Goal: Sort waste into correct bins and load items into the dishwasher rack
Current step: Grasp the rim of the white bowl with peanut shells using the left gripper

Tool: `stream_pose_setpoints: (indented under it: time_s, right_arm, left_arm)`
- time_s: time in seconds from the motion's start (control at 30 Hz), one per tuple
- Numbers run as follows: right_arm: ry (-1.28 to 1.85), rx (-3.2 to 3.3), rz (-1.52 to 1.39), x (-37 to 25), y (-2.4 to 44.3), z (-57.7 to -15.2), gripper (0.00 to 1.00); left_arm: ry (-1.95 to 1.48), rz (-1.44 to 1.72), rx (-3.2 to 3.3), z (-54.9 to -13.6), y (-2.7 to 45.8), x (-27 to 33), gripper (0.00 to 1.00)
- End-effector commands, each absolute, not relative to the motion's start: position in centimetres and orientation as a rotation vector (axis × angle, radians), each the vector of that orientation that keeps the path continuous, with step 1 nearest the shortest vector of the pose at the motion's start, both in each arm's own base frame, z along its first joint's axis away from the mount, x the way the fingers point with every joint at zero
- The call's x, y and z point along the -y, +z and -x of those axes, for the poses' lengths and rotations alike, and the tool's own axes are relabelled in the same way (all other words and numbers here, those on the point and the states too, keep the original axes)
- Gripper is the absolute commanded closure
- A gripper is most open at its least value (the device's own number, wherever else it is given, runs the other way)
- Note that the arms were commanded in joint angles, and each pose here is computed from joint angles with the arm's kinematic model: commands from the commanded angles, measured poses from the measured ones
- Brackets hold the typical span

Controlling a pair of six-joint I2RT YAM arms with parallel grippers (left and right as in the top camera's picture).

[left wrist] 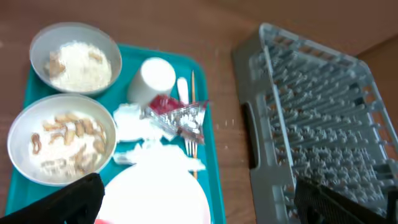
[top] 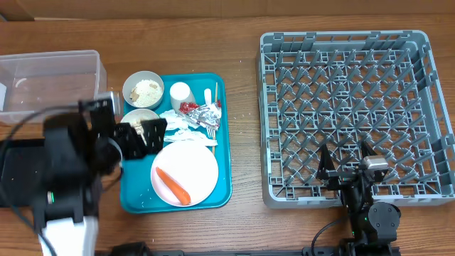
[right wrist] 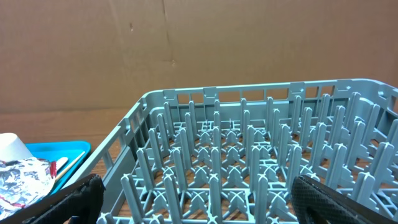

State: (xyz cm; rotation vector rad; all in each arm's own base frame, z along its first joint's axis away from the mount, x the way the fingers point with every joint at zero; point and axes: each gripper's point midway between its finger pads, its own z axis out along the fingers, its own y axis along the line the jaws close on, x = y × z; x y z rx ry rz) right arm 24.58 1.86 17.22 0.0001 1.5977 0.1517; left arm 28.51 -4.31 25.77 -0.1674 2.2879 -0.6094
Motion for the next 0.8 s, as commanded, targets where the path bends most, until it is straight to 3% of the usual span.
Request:
stream_pose_setpoints:
  time_s: [0.0,0.2,0.4,0.77]
  right_arm:
    - [0.142,-1.593,-0.009,-1.6,17.0,-24.6,0.0]
    - [0.142,-1.594,-0.01,-1.6,17.0,-24.6,0.0]
    - [0.142,-1.593,-0.01,-1.6,17.0,-24.6,0.0]
    - [0.142,-1.594,-0.009,-1.6,17.0,-24.6,0.0]
  left_arm:
    - [-0.666,0.099,-2.331,-30.2,25.9,5.2,0.0]
    - [-0.501,0.288,-2.6,-31.3,18.8,2.9,0.0]
    - [-0.328,0.286,-2.87,-30.4,12.5,3.2,0.0]
    - [-0.165,0.291,-2.816,-35.1,9.0,1.8,0.0]
